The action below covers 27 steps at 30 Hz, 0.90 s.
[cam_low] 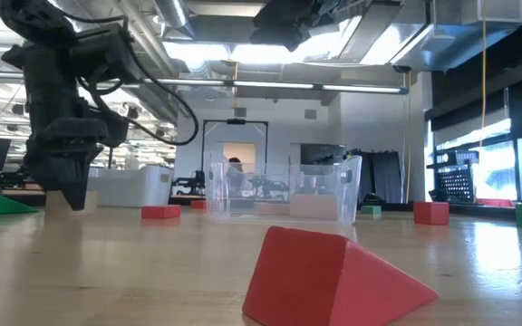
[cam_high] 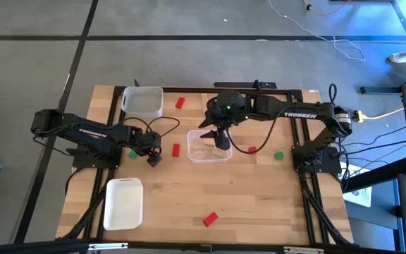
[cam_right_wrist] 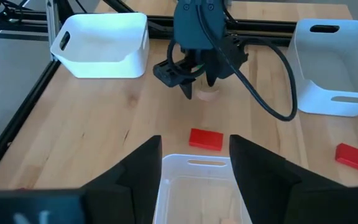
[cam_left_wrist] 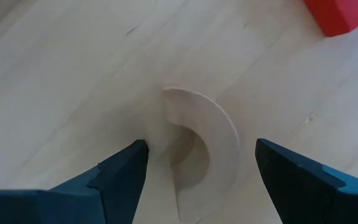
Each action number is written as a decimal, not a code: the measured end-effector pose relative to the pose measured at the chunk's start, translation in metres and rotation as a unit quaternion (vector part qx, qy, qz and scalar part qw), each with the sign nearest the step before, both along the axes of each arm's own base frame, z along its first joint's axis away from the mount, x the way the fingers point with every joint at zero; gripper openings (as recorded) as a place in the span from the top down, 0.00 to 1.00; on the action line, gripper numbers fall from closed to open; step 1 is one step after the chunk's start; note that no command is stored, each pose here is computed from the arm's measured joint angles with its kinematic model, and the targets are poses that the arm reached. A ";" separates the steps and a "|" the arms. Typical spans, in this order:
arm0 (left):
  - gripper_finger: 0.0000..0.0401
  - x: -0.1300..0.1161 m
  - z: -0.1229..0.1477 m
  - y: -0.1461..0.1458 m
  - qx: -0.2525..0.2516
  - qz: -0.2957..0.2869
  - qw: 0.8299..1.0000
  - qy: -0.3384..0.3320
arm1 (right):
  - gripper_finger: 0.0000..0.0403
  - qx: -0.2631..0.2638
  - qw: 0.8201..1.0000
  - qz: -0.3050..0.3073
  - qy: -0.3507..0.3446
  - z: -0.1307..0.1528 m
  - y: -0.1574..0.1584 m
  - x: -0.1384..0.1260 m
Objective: Sort & place blocks by color
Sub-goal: Put the brown block into the transparent bin
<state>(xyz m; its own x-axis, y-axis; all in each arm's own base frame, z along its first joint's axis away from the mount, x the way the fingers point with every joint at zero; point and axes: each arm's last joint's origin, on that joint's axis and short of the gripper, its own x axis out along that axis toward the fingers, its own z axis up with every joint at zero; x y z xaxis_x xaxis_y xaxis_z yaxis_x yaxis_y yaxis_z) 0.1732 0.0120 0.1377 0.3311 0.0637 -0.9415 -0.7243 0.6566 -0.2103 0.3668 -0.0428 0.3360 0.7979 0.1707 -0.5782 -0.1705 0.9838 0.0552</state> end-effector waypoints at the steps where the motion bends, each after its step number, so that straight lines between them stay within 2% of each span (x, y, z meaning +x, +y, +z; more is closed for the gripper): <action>1: 0.28 0.000 -0.001 0.000 0.000 0.000 1.000 0.001 | 0.53 0.000 1.000 0.000 0.000 0.000 0.000 0.000; 5: 0.32 -0.001 -0.001 0.000 0.004 -0.007 1.000 0.003 | 0.53 0.000 1.000 0.000 0.000 0.000 0.000 0.000; 8: 0.40 -0.001 -0.001 0.000 0.007 -0.007 1.000 0.005 | 0.53 0.000 1.000 0.000 0.000 0.000 0.000 0.000; 15: 0.64 -0.001 -0.002 0.000 0.005 -0.007 1.000 0.007 | 0.53 0.000 1.000 0.001 0.000 0.000 0.000 0.000; 20: 0.84 0.000 0.000 0.000 -0.003 -0.010 1.000 0.002 | 0.53 0.022 0.999 0.032 -0.003 0.000 0.002 0.000; 27: 0.84 0.018 0.025 0.001 0.011 -0.048 0.998 -0.039 | 0.53 0.026 0.999 0.029 0.025 -0.004 0.002 -0.003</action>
